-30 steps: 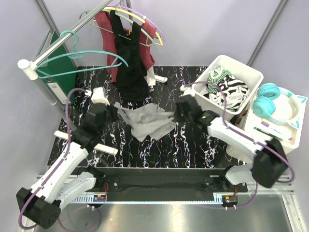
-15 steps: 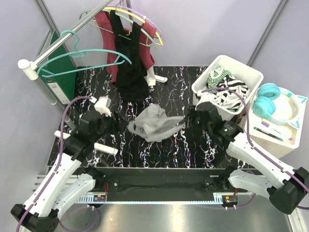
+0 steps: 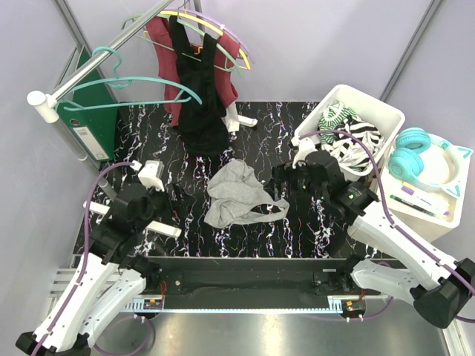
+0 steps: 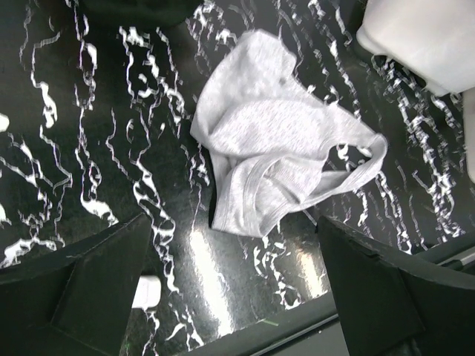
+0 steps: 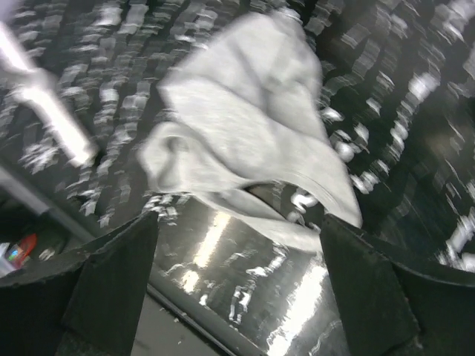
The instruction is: Place the tank top on the hanger
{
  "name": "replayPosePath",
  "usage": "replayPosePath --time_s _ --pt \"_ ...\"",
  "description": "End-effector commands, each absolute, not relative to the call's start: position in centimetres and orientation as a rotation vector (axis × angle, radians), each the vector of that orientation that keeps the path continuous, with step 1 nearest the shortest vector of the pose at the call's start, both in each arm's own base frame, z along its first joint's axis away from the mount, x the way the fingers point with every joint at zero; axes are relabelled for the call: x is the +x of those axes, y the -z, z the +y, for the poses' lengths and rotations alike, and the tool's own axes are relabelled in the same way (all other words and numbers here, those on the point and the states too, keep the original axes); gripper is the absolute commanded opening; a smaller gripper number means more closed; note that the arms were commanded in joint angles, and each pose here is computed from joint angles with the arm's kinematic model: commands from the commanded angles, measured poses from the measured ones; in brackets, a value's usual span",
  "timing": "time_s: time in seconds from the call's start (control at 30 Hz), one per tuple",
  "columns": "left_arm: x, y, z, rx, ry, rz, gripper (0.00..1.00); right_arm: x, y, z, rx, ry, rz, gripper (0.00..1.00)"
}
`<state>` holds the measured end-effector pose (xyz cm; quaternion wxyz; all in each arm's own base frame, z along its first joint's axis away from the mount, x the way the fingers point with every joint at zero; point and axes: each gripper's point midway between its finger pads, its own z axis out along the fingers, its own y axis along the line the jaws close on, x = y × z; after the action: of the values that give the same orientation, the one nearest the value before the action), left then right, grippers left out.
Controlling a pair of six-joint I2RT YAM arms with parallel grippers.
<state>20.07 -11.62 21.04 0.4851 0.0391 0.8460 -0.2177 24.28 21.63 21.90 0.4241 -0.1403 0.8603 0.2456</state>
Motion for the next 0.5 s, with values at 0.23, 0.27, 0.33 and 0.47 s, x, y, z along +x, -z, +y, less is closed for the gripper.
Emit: replayPosePath --time_s 0.23,0.27,0.33,0.47 --pt "20.2 -21.4 -10.1 0.029 0.47 1.996 0.99 25.9 -35.2 30.3 -0.734 -0.947 1.656 0.99" --pt "20.2 -21.5 -10.0 0.028 0.468 1.995 0.99 26.4 -34.7 31.1 -0.759 -0.96 1.66 0.99" --pt "20.2 -21.6 -10.0 0.024 0.47 1.989 0.99 27.3 -36.5 32.0 -0.772 -0.961 1.6 0.99" --pt "20.0 -21.9 -9.9 0.024 0.472 1.975 0.99 29.3 -38.0 34.5 -0.827 -0.979 1.516 0.98"
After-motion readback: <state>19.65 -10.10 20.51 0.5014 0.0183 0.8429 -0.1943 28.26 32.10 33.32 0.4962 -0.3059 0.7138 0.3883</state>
